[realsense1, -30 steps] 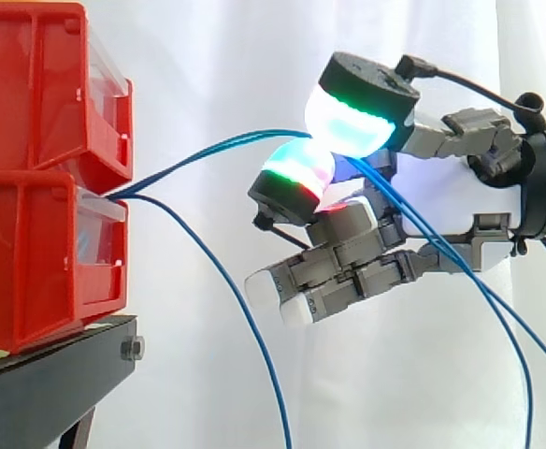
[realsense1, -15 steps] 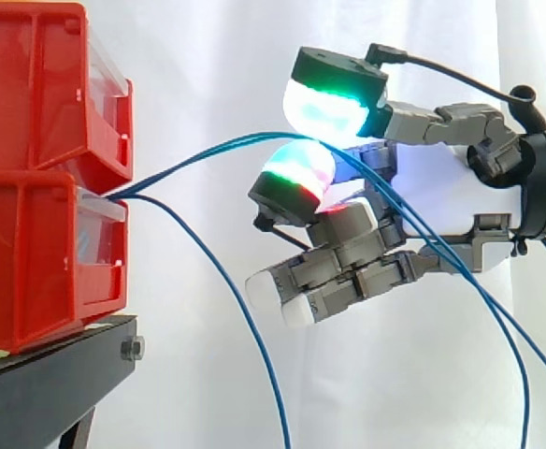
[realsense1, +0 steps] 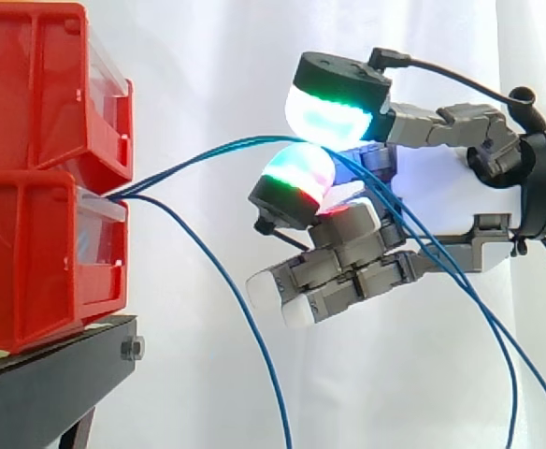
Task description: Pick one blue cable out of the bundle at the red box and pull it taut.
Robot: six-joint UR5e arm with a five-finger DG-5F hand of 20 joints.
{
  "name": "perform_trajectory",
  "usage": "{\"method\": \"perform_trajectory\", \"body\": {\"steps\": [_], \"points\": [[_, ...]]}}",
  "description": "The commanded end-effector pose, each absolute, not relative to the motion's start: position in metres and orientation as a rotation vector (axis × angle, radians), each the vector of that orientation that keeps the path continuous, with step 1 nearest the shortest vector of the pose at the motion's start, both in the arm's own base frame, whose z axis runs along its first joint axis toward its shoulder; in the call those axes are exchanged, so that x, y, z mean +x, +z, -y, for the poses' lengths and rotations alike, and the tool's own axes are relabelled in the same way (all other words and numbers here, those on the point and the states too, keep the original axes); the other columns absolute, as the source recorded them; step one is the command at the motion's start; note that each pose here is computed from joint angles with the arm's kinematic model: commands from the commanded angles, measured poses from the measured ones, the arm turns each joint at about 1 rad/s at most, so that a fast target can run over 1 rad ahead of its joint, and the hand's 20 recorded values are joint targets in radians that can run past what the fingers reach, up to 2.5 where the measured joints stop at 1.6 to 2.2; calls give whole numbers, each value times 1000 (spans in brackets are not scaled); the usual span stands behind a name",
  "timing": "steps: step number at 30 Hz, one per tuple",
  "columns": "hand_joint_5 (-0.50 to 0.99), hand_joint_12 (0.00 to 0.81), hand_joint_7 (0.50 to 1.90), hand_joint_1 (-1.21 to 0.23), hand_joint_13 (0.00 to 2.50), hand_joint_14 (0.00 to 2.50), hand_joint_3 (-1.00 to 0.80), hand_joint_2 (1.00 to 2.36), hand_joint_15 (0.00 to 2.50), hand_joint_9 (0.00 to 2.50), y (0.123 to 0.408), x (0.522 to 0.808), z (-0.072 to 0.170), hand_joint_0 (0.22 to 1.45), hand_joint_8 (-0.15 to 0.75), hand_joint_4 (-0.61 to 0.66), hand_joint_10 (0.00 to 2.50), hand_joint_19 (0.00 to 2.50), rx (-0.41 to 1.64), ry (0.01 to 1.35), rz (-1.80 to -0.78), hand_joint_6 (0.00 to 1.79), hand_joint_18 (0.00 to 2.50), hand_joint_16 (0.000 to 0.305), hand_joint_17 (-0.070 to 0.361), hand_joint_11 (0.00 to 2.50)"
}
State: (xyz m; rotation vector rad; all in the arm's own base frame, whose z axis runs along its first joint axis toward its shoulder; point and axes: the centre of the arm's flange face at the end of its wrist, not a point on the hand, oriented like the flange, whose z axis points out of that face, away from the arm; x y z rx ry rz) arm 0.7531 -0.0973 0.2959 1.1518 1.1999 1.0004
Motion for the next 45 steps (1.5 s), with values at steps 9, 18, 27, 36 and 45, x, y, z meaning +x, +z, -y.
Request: {"method": "perform_trajectory", "body": {"steps": [9, 18, 27, 36, 45], "points": [[-165, 355, 1071, -893, 615, 12, -500, 1000, 321, 1051, 295, 753, 95, 744, 315, 69, 12, 250, 1153, 1000, -1201, 908, 524, 54, 121, 1318], [-152, 363, 1079, -717, 601, 13, -500, 1000, 341, 1074, 295, 754, 94, 577, 329, 157, 13, 313, 1156, 996, -1196, 893, 495, 54, 122, 1308], [-151, 376, 1097, -615, 587, 13, -500, 1000, 349, 1087, 297, 753, 93, 537, 343, 165, 10, 339, 1159, 988, -1190, 887, 472, 57, 127, 1315], [-163, 363, 1119, -853, 583, 13, -313, 1011, 332, 1046, 295, 754, 93, 694, 322, 90, 12, 287, 1161, 986, -1190, 923, 481, 54, 122, 1347], [-180, 338, 1111, -937, 578, 11, -500, 1000, 290, 1005, 295, 754, 93, 818, 237, -33, 13, 188, 1161, 986, -1190, 930, 511, 52, 118, 1304]]}}
